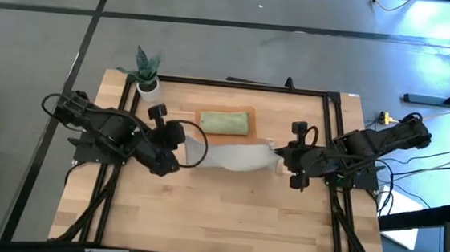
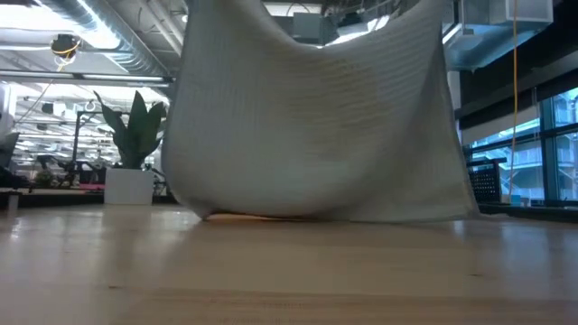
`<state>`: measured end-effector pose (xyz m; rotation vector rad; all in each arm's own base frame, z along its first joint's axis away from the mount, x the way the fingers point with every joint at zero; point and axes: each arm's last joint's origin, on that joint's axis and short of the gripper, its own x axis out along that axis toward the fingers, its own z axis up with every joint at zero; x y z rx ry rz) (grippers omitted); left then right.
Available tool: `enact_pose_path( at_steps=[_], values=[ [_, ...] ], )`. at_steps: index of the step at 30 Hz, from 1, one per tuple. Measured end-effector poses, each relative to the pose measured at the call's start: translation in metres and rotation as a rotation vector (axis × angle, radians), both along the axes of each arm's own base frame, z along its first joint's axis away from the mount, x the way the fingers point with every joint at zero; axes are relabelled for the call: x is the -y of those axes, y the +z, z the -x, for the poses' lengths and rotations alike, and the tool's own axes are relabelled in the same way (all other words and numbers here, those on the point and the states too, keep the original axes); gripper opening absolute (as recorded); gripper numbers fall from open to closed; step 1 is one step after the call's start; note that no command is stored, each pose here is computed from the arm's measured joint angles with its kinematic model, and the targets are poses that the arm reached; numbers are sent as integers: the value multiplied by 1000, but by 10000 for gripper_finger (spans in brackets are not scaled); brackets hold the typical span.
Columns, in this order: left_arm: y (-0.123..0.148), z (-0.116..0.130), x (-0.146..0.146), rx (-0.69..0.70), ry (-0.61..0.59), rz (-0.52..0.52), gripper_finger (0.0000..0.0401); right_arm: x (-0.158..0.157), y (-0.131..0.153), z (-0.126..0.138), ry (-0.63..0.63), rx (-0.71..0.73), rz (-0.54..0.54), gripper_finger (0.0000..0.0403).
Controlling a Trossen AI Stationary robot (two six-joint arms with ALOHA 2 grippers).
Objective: Roll microfiber towels into tight, uniform cylinder then place into a basket
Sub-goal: Fold the gray microfiber towel
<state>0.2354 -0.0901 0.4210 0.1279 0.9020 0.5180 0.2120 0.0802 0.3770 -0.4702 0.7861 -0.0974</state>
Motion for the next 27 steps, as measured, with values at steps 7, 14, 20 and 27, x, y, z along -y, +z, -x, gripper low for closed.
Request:
enact_pose_path(
  at_steps=[7, 14, 20, 27],
  values=[
    [-37, 0, 1, -170, -23, 26, 0, 5, -6, 8, -98, -66, 10, 10],
    [-42, 22, -11, -128, 38, -32, 0, 10, -9, 19, -170, -125, -5, 10],
    [-27, 40, -30, -1, 119, -95, 0, 13, -7, 19, -179, -93, 96, 10],
    [-17, 46, -46, 40, 170, -232, 0, 15, 1, 11, -200, 11, 277, 10]
  ],
)
